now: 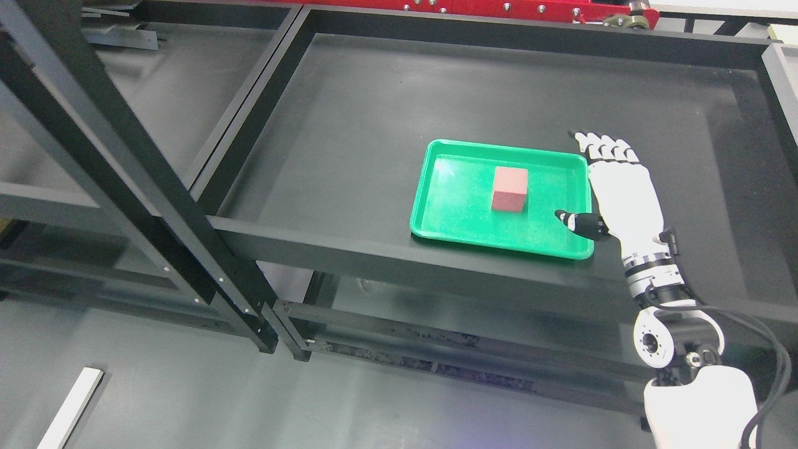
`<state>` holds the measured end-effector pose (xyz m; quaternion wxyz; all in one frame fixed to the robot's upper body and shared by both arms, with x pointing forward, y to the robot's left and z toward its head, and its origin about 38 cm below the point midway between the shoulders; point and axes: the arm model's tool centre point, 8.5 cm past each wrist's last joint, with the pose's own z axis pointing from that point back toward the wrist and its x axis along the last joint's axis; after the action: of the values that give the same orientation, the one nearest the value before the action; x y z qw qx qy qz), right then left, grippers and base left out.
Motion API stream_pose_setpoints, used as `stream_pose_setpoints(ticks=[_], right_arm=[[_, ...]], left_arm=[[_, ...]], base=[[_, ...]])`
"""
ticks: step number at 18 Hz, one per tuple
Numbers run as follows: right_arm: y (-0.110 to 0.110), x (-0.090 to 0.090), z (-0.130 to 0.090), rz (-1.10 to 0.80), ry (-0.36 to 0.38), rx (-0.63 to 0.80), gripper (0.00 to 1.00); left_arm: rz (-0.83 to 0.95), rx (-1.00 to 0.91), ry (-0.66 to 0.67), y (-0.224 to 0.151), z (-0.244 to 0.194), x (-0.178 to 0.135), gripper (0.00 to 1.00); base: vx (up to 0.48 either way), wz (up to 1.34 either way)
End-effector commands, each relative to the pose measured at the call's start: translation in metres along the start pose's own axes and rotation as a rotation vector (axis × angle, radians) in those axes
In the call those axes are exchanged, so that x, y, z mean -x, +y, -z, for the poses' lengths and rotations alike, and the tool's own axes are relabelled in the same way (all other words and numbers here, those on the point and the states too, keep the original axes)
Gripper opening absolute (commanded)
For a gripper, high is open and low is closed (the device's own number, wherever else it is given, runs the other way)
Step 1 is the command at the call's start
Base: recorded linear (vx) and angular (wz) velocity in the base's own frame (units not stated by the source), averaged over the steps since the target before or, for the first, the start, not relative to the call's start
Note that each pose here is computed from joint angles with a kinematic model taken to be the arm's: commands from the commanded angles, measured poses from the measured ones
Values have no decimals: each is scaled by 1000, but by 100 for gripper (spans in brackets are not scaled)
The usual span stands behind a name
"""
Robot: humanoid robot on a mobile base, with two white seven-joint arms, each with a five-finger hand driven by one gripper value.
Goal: Pick pink block from left shelf to tray
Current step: 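Reach the right hand over the green tray toward the pink block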
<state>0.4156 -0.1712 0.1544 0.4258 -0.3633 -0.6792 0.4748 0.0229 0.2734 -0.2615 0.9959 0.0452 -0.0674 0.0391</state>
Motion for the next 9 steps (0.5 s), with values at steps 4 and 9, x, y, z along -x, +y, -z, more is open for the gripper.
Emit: stream_pose_setpoints(ticks=[4, 9], right_arm=[[44, -40, 8, -99, -144, -147, 99], [61, -42, 2, -93, -170, -199, 99]], left_arm=[[4, -17, -13, 11, 1, -8, 100], [4, -17, -13, 11, 1, -8, 100]], base=[[217, 0], [146, 4]])
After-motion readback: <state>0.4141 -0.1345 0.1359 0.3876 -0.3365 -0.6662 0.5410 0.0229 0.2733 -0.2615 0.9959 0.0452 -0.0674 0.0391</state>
